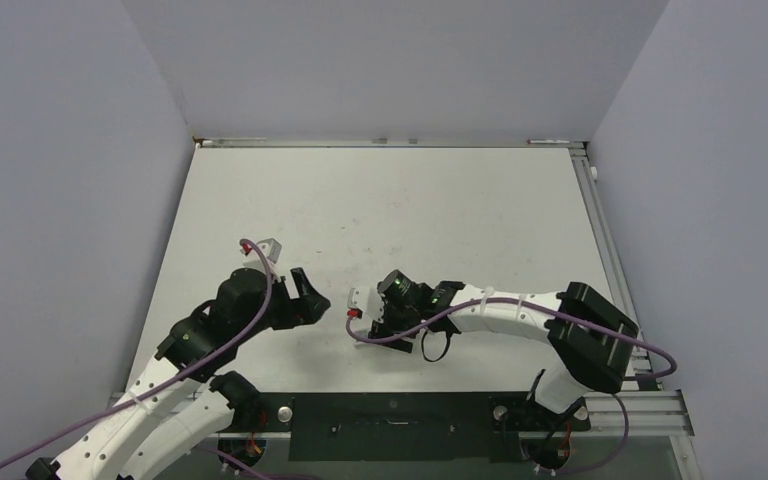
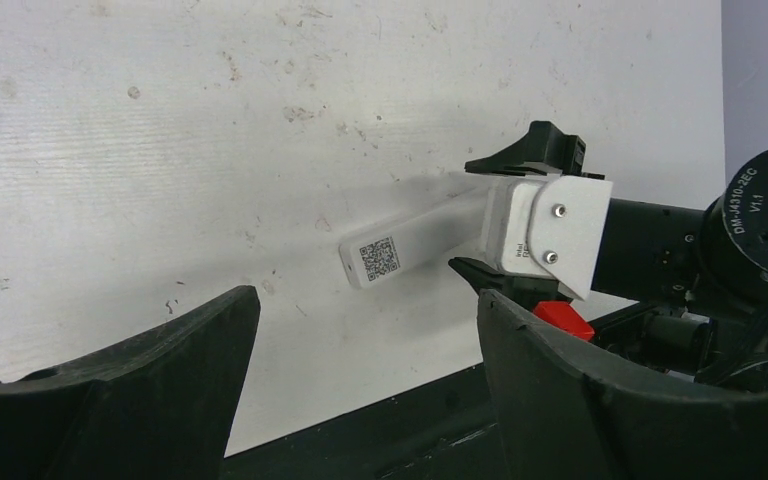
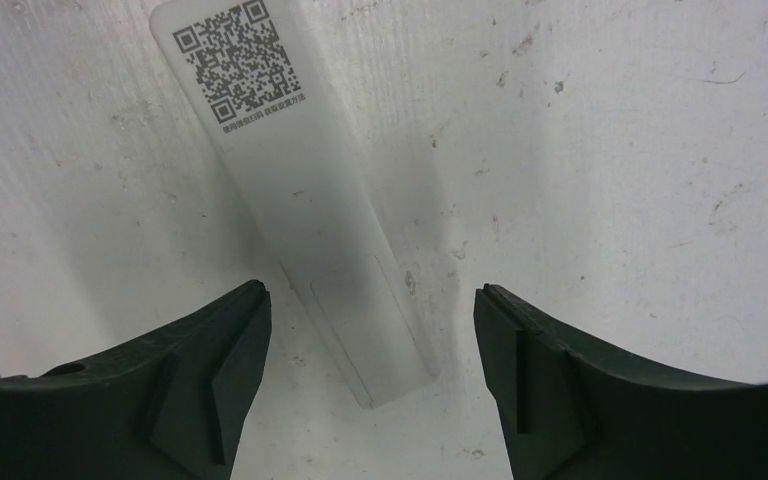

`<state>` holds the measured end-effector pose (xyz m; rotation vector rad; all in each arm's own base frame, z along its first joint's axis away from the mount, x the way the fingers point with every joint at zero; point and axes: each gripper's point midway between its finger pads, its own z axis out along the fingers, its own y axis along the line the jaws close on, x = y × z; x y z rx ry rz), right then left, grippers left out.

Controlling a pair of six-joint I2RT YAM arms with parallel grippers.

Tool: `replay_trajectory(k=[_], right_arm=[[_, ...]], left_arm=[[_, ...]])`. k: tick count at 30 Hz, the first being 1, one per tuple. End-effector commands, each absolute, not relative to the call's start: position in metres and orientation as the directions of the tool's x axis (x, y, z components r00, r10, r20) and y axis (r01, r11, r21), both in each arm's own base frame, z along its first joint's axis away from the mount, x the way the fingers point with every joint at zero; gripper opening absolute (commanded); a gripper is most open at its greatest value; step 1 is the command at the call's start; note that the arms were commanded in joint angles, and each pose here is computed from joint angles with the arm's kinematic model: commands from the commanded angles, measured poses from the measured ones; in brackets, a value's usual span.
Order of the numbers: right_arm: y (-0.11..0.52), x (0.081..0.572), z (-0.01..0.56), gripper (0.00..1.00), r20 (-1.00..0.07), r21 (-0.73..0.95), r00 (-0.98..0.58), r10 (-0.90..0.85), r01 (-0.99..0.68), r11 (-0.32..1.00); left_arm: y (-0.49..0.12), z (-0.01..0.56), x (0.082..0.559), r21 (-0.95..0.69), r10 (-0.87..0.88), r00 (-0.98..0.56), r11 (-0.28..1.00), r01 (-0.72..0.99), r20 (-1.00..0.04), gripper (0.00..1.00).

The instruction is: Load the batteries into the remote control

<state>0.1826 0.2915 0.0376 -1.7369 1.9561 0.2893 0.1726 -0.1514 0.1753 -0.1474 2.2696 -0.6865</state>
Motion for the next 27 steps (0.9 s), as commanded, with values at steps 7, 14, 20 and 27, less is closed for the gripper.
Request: replay_trajectory(k=[7,14,20,27], right_arm=[[0.295,0.188,0.025,0.66,-0.489,-0.17,-0.064,-0.87,-0.971,0.167],[0.293,0.182,0.017,0.49,-0.457,-0.142,-0.094,-0.885,-0.974,0.178],[0.294,0.175,0.015,0.29,-0.444,-0.137,-0.117,-0.888,-0.971,0.196],[0.292,0.172,0.023,0.09,-0.458,-0.158,-0.169,-0.873,-0.951,0.267]], left_arm=[[-0.153,0.185,0.177,-0.539,-0.327,-0.693,0.836,0.106,-0.643,0.77],[-0.152,0.186,0.175,-0.543,-0.332,-0.691,0.834,0.104,-0.642,0.78],[-0.15,0.187,0.173,-0.545,-0.339,-0.691,0.833,0.094,-0.638,0.78],[-0.148,0.181,0.172,-0.549,-0.356,-0.7,0.834,0.062,-0.62,0.78]])
